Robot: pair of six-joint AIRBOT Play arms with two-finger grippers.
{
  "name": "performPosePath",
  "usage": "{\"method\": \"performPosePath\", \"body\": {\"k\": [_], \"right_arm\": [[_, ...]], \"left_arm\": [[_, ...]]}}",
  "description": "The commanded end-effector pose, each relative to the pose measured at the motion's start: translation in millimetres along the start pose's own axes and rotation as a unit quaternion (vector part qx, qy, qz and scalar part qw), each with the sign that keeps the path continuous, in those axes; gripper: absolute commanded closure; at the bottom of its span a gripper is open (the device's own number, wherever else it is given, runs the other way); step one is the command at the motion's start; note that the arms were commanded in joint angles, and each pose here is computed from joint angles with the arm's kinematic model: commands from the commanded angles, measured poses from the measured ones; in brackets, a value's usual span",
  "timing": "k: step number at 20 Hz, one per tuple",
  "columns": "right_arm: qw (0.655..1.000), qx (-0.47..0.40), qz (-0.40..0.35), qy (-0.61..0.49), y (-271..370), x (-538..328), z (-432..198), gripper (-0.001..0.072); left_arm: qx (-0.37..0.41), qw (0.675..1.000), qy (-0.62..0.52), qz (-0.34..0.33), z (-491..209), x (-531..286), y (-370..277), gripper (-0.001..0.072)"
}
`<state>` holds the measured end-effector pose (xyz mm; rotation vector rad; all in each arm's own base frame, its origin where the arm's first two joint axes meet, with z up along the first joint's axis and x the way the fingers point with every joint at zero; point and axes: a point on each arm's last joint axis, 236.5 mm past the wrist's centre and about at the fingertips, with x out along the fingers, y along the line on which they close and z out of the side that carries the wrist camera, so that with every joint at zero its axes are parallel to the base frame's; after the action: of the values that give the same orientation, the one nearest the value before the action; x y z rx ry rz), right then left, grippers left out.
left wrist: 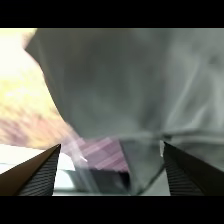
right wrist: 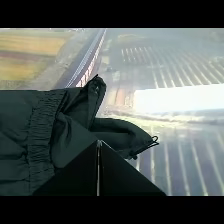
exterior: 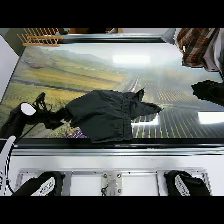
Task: Fold the clothes and pants, and hang the long-sleeved shirts on hangers.
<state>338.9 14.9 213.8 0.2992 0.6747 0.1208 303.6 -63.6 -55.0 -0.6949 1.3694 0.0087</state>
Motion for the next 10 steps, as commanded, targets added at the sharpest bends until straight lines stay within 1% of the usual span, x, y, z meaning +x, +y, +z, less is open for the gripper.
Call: {"method": "performPosePath", "body": {"k": [1, 5, 9, 10], "right_arm": [[0.999, 0.022, 0.027, 0.016, 8.2, 12.8, -2.9, 0.0693], [0.998, 0.026, 0.041, 0.040, 13.9, 25.9, -11.5, 0.0693], [0.994, -0.002, 0.072, 0.085, 39.8, 49.9, -31.2, 0.0693], [0.991, -0.007, 0.081, 0.103, 47.5, 59.3, -39.3, 0.0693]], "left_arm": [[-0.046, 0.996, 0.045, -0.058, -43.0, 26.6, -9.8, 0.0023], [-0.027, 0.995, 0.069, -0.065, -79.6, 50.9, -24.1, 0.0023], [0.014, 0.997, 0.040, -0.071, -75.9, 62.6, -47.6, 0.0024], [0.019, 0.997, 0.039, -0.071, -72.0, 65.3, -53.3, 0.0035]]}}
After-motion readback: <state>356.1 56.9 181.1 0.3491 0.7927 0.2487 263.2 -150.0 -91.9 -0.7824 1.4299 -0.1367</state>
